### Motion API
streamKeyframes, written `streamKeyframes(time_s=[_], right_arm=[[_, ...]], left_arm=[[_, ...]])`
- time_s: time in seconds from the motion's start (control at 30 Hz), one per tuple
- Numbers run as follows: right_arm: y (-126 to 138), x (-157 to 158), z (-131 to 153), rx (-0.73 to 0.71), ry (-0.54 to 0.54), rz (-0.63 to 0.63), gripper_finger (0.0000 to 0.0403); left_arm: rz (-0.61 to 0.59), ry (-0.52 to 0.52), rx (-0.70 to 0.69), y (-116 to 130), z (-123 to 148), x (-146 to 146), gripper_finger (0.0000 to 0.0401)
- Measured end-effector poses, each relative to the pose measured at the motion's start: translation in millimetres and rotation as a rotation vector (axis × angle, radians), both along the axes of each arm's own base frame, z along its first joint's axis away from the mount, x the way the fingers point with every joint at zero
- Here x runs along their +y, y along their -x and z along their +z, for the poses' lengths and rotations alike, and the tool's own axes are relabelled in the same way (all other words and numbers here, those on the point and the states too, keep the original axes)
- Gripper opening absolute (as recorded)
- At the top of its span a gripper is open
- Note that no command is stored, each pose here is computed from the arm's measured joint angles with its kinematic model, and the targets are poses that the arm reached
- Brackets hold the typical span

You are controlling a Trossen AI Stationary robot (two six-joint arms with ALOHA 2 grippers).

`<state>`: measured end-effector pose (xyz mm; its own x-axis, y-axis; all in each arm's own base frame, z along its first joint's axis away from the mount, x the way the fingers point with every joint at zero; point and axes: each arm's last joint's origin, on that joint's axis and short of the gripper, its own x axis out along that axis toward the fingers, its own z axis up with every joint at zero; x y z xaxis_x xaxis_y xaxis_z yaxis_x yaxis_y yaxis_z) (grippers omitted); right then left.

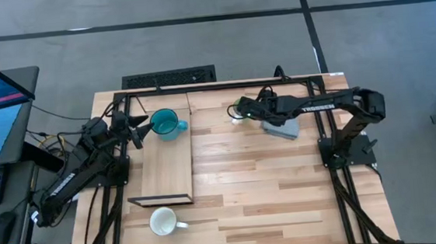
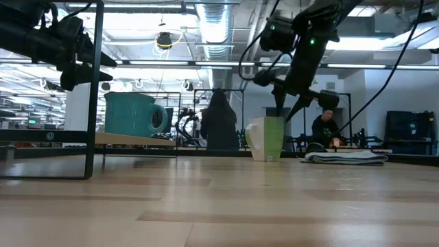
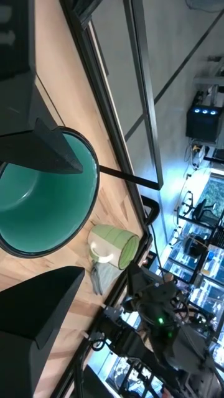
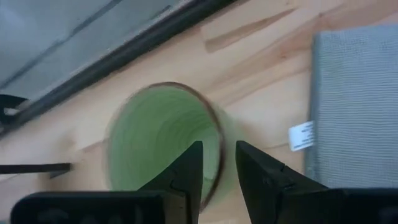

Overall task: Stack small to large cups/mugs on shelf
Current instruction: Put the green mug on the shelf

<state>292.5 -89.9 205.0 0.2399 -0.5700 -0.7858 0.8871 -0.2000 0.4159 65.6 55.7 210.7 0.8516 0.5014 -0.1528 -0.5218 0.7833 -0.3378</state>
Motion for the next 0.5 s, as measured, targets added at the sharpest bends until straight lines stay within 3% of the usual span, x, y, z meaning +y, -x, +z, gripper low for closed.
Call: streamKeyframes(time_s=[0.27,0.5], right_arm=[[2.5,-8.2,-0.1,0.022,-0.01,0.023,0.0117],[0.7,-17.6,-6.1,0.042,-0.025,0.059,0.0089]], left_arm=[[0.001,-0.002,-0.001,0.0,0.2,0.1,0.0248],[0.003,-0.003,-0.001,0.0,0.2,0.1,0.0248]])
